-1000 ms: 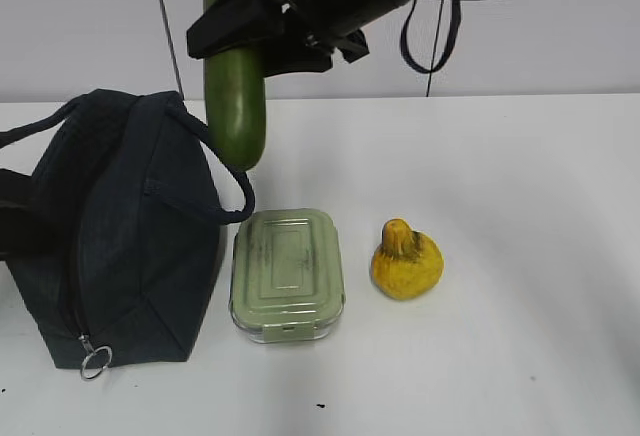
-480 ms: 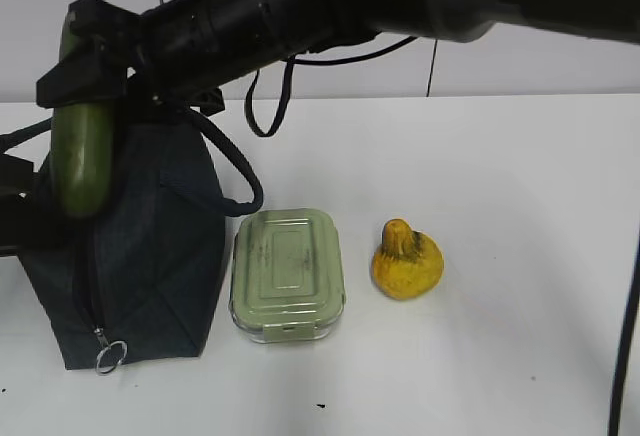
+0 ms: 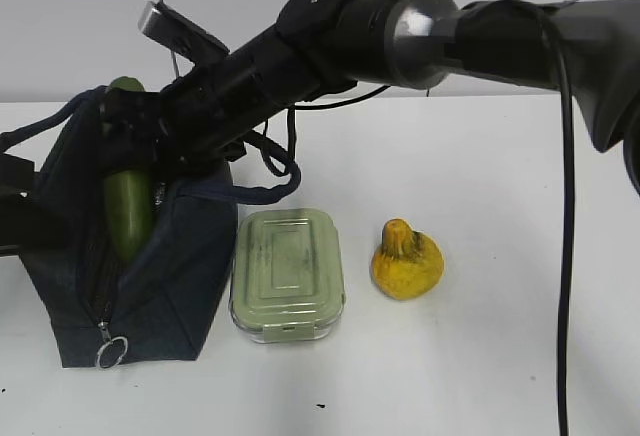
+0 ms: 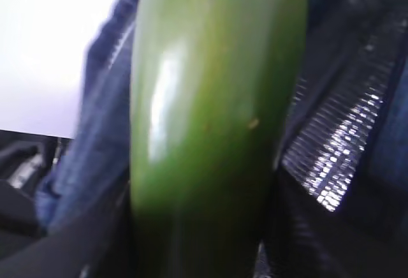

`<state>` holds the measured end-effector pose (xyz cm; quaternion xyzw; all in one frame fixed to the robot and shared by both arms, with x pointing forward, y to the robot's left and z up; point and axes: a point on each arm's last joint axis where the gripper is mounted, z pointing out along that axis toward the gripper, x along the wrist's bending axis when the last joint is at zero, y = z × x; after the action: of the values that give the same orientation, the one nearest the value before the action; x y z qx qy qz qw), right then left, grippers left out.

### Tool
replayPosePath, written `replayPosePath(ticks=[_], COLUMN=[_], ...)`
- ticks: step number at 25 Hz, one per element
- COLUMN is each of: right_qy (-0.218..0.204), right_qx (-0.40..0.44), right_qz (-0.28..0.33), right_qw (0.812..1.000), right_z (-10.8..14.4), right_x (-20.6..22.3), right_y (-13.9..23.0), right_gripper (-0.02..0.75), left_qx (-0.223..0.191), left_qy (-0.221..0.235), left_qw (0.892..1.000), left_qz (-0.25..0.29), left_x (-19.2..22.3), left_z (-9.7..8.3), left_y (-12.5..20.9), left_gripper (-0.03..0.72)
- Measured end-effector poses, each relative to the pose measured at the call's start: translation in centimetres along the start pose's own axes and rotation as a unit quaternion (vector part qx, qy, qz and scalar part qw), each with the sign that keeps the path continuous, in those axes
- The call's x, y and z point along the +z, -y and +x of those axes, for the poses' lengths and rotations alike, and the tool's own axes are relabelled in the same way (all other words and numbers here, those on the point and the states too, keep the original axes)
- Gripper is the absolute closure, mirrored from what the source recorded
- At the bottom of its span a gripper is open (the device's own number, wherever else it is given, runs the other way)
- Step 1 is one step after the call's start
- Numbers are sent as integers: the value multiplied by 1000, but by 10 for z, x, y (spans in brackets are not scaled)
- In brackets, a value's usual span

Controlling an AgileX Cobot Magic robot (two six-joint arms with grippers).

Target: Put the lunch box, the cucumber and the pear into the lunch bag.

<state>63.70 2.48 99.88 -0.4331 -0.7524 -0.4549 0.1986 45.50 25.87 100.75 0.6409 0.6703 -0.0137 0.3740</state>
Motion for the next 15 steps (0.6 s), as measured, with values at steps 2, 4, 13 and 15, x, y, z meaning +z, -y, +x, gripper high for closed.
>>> replayPosePath(ticks=[2,4,13,15], right_qy=[13,14,-12,-19], right_qx=[-3,-2,-6,-21], right_qz=[8,9,38,46], right_qw=[1000,1000,999,999], right_z=[-3,-3,4,11], right_x=[1,2,0,-4], right_y=[2,2,4,0], right_gripper=[323,297,232,232], left_qx=[0,0,0,0], left_qy=[0,0,-3,-4], left_qw=[1000,1000,1000,1000], left_qz=[0,0,-5,-5], left_x=[0,0,0,0], left_z=[0,0,1,1], left_y=[0,0,-1,-1], left_gripper=[704,704,704,704])
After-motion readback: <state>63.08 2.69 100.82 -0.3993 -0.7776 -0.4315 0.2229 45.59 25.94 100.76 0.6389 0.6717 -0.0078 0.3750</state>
